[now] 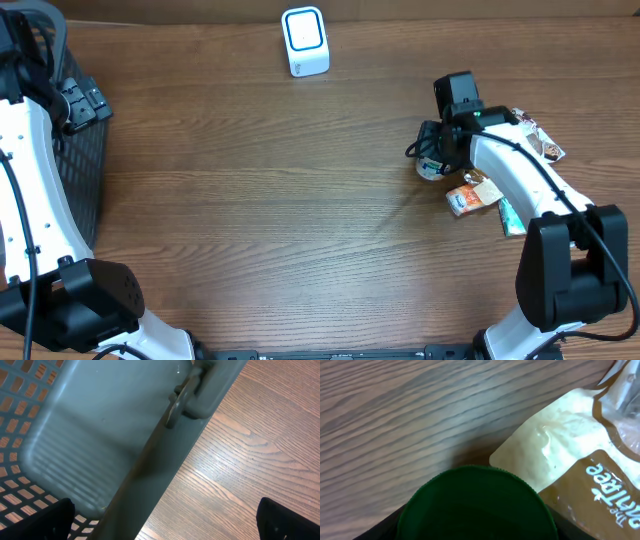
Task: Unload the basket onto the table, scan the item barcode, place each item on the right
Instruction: 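Carry the jar right and lower it beside the scanned items, then open the right gripper and withdraw it from the jar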
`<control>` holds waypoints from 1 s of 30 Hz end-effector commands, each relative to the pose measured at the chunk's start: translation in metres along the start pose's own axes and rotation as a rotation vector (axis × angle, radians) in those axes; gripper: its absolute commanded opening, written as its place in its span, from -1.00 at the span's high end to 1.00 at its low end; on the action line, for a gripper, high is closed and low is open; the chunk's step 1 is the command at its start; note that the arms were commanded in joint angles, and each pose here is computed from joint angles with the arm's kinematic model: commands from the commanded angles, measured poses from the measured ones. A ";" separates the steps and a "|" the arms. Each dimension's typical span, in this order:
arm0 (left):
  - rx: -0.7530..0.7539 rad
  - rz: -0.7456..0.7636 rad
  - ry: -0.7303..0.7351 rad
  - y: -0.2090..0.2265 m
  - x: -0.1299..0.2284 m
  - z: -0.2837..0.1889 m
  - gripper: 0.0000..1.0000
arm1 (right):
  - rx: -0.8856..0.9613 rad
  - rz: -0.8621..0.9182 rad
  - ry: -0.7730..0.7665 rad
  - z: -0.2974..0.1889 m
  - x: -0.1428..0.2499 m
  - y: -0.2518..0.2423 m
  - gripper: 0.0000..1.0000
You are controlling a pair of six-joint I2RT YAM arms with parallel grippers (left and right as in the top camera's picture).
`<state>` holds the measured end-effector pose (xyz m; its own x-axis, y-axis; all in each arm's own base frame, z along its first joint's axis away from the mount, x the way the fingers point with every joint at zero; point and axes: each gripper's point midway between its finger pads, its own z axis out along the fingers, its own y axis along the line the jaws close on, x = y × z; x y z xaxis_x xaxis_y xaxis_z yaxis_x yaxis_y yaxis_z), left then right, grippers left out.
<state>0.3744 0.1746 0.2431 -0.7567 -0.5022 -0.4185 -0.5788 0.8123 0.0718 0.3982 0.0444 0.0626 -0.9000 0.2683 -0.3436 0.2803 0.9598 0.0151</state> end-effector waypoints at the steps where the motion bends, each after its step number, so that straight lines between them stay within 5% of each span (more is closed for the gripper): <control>1: 0.015 0.026 0.015 -0.008 0.003 0.004 -0.99 | 0.043 0.001 -0.039 0.000 -0.005 -0.008 0.59; 8: 0.015 0.026 0.015 -0.008 0.003 0.004 -1.00 | 0.039 0.001 -0.035 -0.001 -0.004 -0.007 -0.06; 14: 0.015 0.026 0.015 -0.008 0.003 0.004 -0.99 | 0.026 0.006 -0.062 -0.032 -0.019 -0.005 -0.95; 30: 0.015 0.026 0.015 -0.008 0.003 0.004 -1.00 | -0.161 0.028 -0.320 -0.238 -0.022 -0.018 -1.00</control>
<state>0.3744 0.1746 0.2431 -0.7567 -0.5022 -0.4185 -0.5788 0.8123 0.0718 0.3506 0.0361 0.2495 -0.7923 0.2784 -0.5430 0.2635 0.9587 0.1070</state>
